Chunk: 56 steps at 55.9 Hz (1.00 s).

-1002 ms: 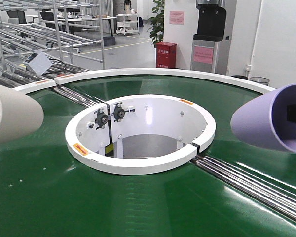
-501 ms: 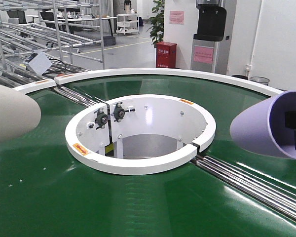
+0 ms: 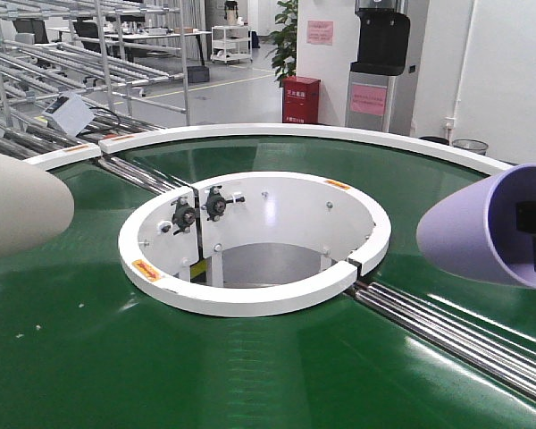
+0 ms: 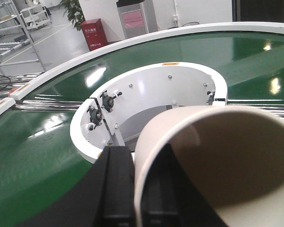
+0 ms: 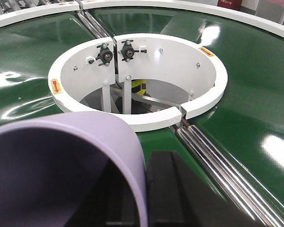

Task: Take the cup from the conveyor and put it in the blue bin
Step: 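Close both grippers and lift both cups off the belt, then drive away from the conveyor toward the cart holding both cups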

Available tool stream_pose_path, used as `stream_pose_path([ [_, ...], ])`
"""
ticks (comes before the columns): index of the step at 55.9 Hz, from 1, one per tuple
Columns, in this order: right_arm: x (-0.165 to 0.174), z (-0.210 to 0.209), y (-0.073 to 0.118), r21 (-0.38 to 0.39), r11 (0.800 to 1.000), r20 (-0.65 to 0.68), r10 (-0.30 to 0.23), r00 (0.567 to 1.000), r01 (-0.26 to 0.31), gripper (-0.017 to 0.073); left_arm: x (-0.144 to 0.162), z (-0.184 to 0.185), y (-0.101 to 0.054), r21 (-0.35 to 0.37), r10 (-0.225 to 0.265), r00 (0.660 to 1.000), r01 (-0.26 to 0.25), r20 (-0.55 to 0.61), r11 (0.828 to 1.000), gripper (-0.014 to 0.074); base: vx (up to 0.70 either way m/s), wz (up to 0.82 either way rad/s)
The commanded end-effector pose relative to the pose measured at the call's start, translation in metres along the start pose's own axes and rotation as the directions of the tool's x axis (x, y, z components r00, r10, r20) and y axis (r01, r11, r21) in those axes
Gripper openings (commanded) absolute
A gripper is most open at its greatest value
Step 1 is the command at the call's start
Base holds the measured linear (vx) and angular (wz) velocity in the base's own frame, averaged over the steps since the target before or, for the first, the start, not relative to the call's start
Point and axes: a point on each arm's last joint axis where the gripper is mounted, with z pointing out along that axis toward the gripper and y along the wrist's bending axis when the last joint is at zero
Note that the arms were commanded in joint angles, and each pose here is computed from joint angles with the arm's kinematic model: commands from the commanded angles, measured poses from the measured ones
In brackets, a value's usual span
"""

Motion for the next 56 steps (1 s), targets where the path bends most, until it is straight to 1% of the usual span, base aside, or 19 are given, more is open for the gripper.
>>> stream_pose_path([
  [1,-0.0169,-0.0094,-0.0007,0.012,1.0,0.128,-0.003,0.992,0.001,-0.0009,-0.0162,-0.0086,0.0019,-0.026,-0.013,0.993,0.017,0.117,1.0,-0.0001,0.0,0.0],
  [31,-0.0169,-0.0094,-0.0007,0.012,1.0,0.128,-0.003,0.992,0.001,-0.0009,-0.016,-0.0078,0.0019,-0.026,-0.014,0.993,0.017,0.115,1.0,0.0,-0.03,0.0],
  [56,-0.0169,-0.0094,-0.0007,0.012,1.0,0.128,-0.003,0.992,0.001,-0.0009,-0.016,-0.0078,0.0019,-0.026,-0.014,0.993,0.017,0.115,1.0,0.0,-0.21,0.03],
])
